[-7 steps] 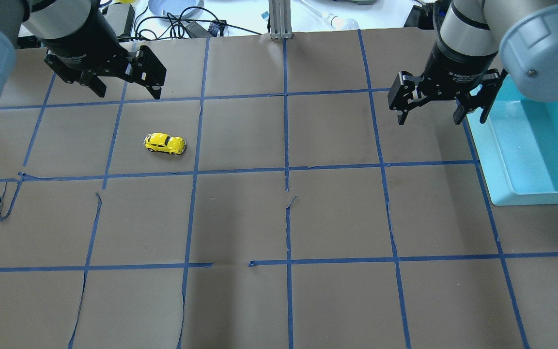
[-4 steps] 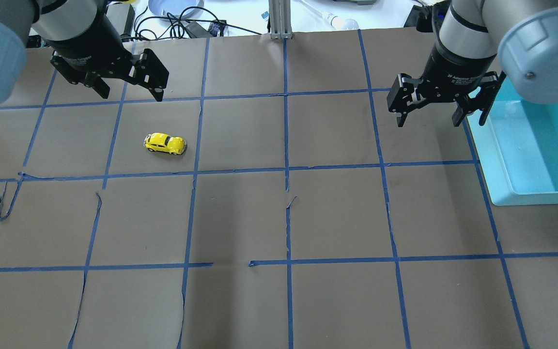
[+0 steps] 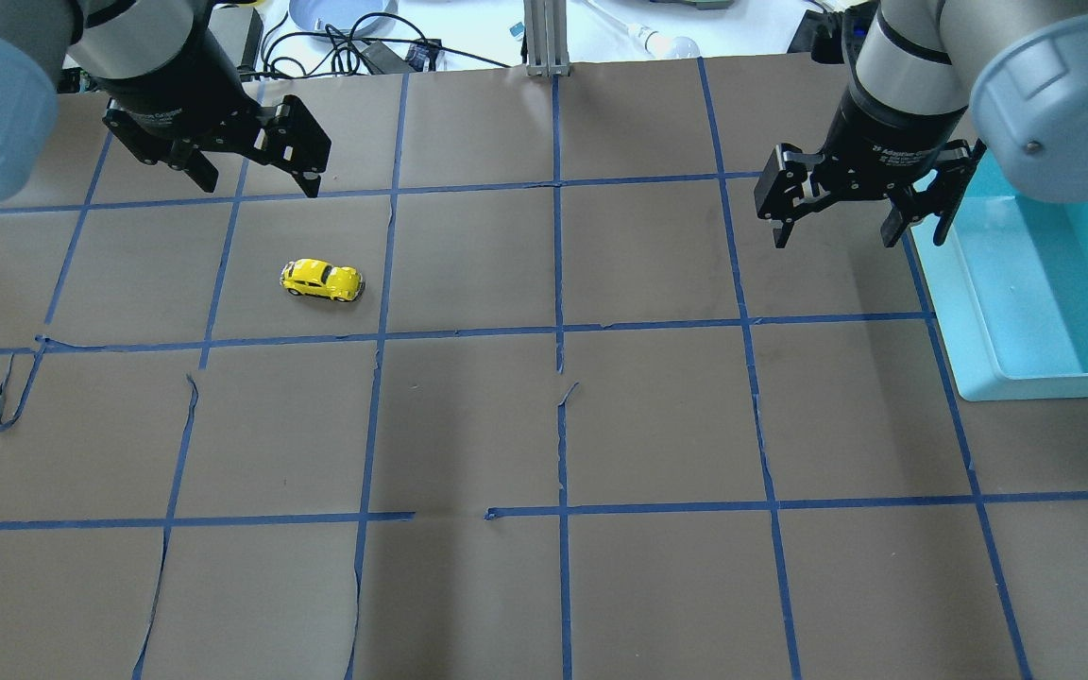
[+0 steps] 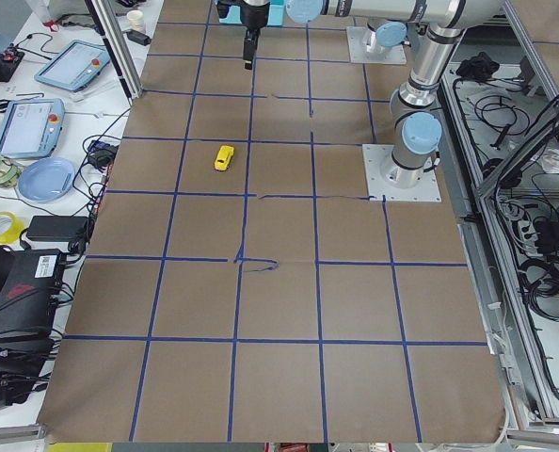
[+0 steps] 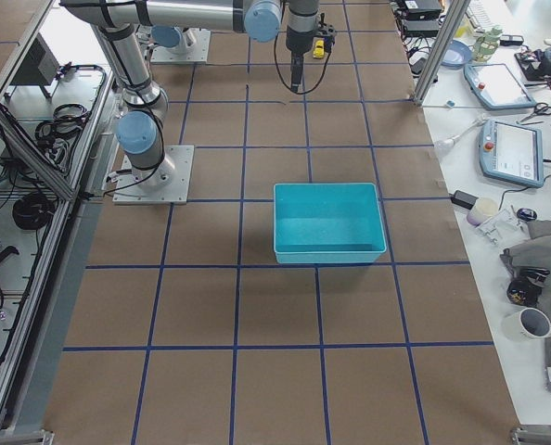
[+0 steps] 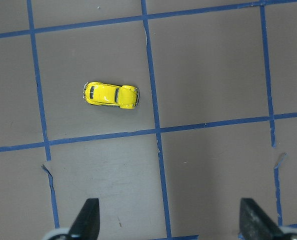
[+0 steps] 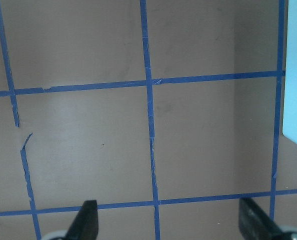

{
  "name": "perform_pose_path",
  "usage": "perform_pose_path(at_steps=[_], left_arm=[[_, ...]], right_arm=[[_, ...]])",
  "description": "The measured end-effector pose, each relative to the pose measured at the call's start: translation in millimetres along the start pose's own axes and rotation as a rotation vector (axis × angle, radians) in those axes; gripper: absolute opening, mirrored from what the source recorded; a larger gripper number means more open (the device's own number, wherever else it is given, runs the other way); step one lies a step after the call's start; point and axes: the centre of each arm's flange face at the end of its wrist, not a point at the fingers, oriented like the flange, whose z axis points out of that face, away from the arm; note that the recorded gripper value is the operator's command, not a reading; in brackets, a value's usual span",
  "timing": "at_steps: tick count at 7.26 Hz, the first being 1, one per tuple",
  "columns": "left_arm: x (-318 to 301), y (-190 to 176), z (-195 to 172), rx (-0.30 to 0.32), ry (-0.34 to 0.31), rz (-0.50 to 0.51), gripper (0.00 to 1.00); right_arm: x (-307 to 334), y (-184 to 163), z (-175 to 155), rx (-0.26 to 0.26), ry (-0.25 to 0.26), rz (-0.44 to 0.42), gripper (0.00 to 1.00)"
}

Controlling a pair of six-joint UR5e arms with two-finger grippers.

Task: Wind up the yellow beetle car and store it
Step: 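Lower the left gripper onto the yellow beetle car and close it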

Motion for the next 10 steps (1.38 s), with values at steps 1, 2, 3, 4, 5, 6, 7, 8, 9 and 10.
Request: perform_pose_path(at_steps=[1, 2, 3, 4, 5, 6, 7, 8, 9, 10], left_arm=[[0, -1, 2, -0.004, 0.001, 0.005, 0.94], [0, -2, 4, -0.007, 0.003, 0.015, 0.94], [0, -2, 4, -0.007, 0.003, 0.021, 0.94], [0, -3, 4, -0.007, 0.003, 0.023, 0.94], [0, -4, 6, -0.005, 0.002, 0.034, 0.93], [-3, -9, 12, 0.003, 0.0, 0.1, 0.93], [-7, -14, 28, -0.001, -0.002, 0.25, 0.93], [-11, -13, 51, -0.022, 0.003, 0.412, 0.93], [-19, -12, 80, -0.042, 0.013, 0.567, 0.92], [-28, -12, 114, -0.054, 0.023, 0.714, 0.92]], right_arm=[[0, 0, 0, 0.0, 0.001, 0.0, 1.0], [0, 0, 0, 0.001, 0.002, 0.001, 1.0], [0, 0, 0, 0.0, 0.004, 0.0, 1.0], [1, 0, 0, 0.0, 0.006, 0.0, 1.0], [1, 0, 0, 0.0, 0.007, 0.001, 1.0], [1, 0, 0, 0.001, 0.008, 0.0, 1.0], [1, 0, 0, 0.0, 0.009, 0.0, 1.0], [1, 0, 1, -0.001, 0.01, 0.0, 1.0], [1, 0, 1, -0.001, 0.01, 0.0, 1.0], [1, 0, 1, -0.002, 0.01, 0.001, 1.0]])
